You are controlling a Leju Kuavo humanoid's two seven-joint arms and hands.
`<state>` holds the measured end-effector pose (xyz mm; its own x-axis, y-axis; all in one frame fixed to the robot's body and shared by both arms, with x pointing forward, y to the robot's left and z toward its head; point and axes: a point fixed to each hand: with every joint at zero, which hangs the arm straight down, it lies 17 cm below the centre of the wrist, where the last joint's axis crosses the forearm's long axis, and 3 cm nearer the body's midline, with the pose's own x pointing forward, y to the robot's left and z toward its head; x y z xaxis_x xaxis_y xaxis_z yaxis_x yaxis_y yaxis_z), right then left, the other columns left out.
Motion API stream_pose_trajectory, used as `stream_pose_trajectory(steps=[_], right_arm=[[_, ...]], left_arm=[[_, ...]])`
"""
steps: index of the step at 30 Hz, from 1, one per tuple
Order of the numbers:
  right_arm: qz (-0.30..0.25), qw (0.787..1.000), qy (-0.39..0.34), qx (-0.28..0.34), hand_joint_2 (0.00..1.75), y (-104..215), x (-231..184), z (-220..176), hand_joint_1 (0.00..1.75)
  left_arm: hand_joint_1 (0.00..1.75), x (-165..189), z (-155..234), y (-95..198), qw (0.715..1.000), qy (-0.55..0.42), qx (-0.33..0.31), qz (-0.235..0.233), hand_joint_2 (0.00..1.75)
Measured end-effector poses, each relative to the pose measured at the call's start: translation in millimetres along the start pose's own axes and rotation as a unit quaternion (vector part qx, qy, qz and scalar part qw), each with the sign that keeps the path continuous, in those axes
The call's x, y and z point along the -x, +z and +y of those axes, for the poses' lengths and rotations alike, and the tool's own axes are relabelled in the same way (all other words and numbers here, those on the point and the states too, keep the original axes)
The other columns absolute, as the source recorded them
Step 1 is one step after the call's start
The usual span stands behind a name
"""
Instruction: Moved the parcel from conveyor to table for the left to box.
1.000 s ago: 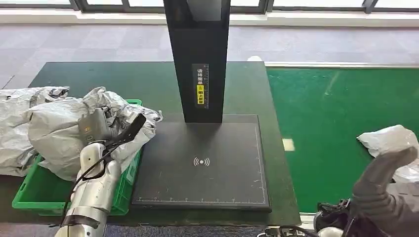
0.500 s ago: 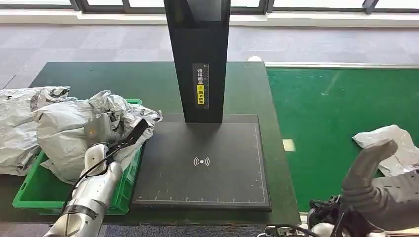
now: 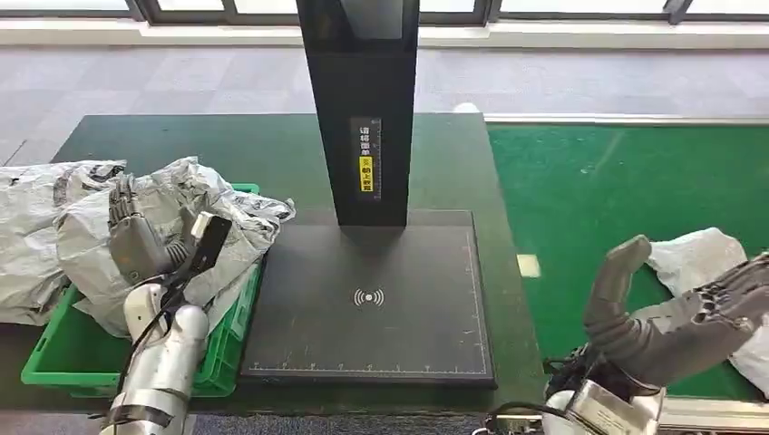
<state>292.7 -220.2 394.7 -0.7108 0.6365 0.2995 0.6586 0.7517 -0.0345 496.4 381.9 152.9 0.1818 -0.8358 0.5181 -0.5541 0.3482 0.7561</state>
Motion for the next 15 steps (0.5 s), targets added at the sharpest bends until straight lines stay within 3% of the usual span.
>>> stream_pose_trajectory(steps=[10, 15], right_arm=[[0.014, 1.000, 0.001, -0.026, 1.75, 13.7, 10.3, 16.7, 0.00], [0.013, 0.999, 0.004, -0.032, 1.75, 15.6, 10.5, 19.4, 0.00]], left_arm=[[0.00, -10.9, 47.1, 11.2, 0.994, 0.089, -0.067, 0.001, 0.00], [0.00, -29.8, 60.2, 17.0, 0.975, 0.203, -0.089, -0.027, 0.00]])
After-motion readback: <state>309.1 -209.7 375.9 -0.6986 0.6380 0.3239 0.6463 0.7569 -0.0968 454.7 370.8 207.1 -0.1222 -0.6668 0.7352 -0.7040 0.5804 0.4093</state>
